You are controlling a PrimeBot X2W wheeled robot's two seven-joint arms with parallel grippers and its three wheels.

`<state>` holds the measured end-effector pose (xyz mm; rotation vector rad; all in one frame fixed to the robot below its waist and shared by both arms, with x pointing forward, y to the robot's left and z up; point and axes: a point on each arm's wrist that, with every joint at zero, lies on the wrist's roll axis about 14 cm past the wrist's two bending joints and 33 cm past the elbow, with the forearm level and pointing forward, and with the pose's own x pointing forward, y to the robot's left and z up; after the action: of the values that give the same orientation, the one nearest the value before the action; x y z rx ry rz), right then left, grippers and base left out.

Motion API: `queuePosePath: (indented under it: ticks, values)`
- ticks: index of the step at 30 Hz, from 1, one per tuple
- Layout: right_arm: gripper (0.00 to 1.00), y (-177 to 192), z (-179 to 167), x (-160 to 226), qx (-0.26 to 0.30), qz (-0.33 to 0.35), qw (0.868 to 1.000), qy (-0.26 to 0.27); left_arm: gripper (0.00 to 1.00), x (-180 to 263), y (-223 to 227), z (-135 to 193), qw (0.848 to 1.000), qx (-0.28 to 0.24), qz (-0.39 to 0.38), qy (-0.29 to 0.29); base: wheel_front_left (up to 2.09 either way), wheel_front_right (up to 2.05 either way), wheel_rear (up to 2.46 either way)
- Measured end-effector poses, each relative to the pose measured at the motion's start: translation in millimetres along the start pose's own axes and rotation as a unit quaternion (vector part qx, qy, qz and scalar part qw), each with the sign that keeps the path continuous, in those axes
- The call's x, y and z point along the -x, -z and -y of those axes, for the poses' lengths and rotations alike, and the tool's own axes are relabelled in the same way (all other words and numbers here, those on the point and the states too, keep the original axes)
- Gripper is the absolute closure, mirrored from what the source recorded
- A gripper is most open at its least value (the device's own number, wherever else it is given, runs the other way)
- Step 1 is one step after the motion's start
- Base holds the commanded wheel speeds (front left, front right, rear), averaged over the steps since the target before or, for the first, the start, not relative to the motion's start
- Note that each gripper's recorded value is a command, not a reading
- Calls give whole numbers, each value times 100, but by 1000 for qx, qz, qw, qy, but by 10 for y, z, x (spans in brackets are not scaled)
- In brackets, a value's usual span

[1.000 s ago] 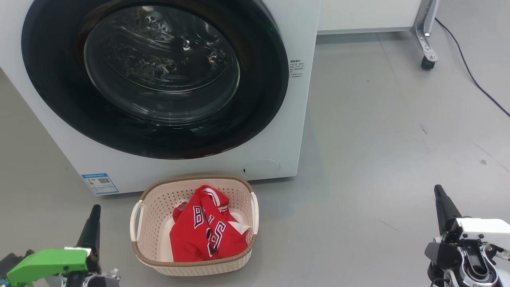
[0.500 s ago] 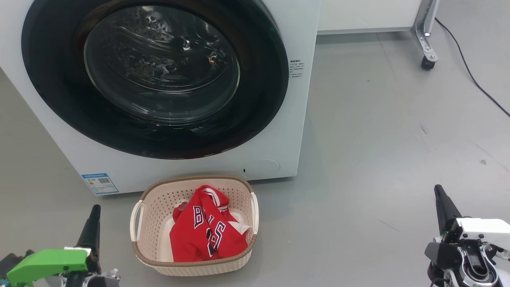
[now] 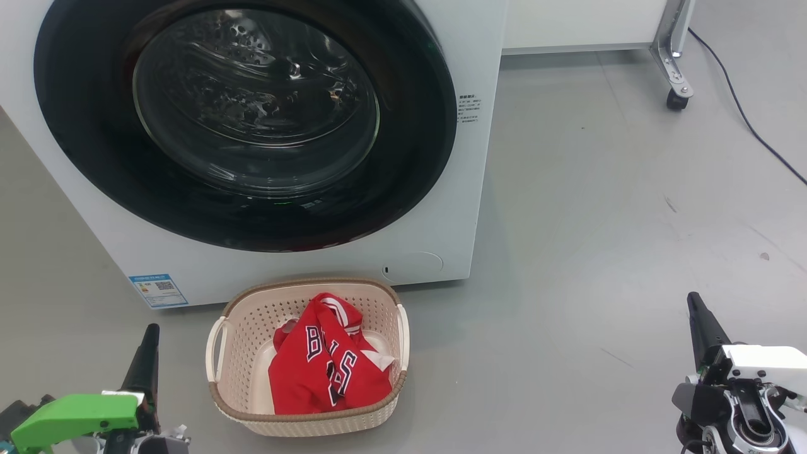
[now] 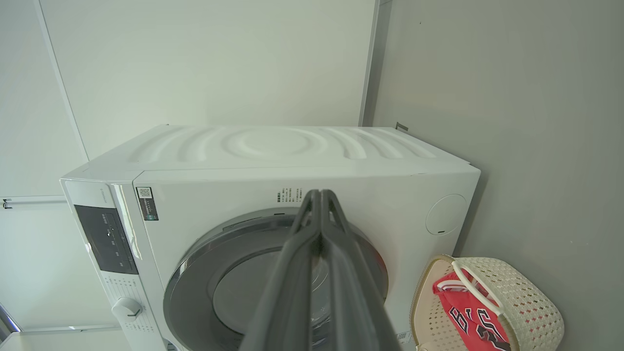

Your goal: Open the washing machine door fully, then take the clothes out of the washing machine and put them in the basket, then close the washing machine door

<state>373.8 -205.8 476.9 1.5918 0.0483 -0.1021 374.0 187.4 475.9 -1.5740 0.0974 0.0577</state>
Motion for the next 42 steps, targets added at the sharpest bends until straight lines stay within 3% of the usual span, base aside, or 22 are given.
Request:
queuePosePath:
  ticks: [42]
  values:
    - [100, -5, -6, 0, 0, 1, 1000, -1, 100, 0, 1, 2, 1000, 0, -1, 0, 0, 0, 0]
